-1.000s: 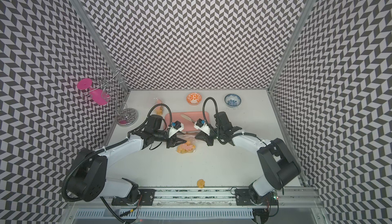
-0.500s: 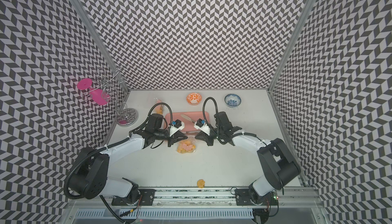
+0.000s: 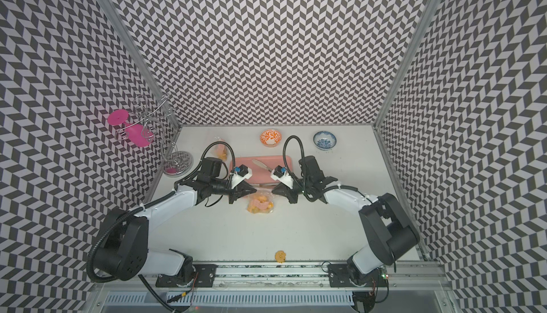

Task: Put the cookies into a resealable bag to prevent moisture
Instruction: Close the ziploc bag at the center of the board.

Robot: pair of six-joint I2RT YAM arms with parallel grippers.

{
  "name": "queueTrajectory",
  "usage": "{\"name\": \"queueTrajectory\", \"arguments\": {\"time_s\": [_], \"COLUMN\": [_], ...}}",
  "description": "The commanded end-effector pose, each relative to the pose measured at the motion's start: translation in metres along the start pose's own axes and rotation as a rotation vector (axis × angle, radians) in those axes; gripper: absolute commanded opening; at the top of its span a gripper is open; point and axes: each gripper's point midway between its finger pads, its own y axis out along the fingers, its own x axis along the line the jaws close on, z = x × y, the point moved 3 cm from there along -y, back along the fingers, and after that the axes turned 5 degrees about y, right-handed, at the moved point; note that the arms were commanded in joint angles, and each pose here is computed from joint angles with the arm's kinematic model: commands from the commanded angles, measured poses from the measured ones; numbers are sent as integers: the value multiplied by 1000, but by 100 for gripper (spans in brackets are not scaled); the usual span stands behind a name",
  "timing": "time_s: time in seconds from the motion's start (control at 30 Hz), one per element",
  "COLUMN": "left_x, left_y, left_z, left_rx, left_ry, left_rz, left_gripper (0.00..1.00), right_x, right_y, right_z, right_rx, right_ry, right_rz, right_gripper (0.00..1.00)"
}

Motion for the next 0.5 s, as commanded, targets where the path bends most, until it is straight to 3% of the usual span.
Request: {"name": "queueTrajectory", "arguments": {"time_s": [0.0,0.13,0.17,0.27,0.47], "left_x": [0,2,0,-1,-2], "left_y": [-12,-18,-19,-21,-20], "left_z": [-5,-3,-3,-5,3], "left_rx": [-23,-33,-42,-54,-30], "left_ry": [14,-5,0,4,-15], "left_rz": [-16,-28,-25,-15,-12], "left_gripper": [9,24,21,0,0], "right_x": [0,1,1,1,0], "right_y": [-7,-7,-7,-7,-8], "right_z": [-8,-9,-9,-8,-9], "right_rx": [-22,-23,-23,-22,-22], "right_ry": [-30,-29,-28,-26,-26], "right_rz": [16,14,14,13,16], "right_gripper": [0,0,0,0,0]}}
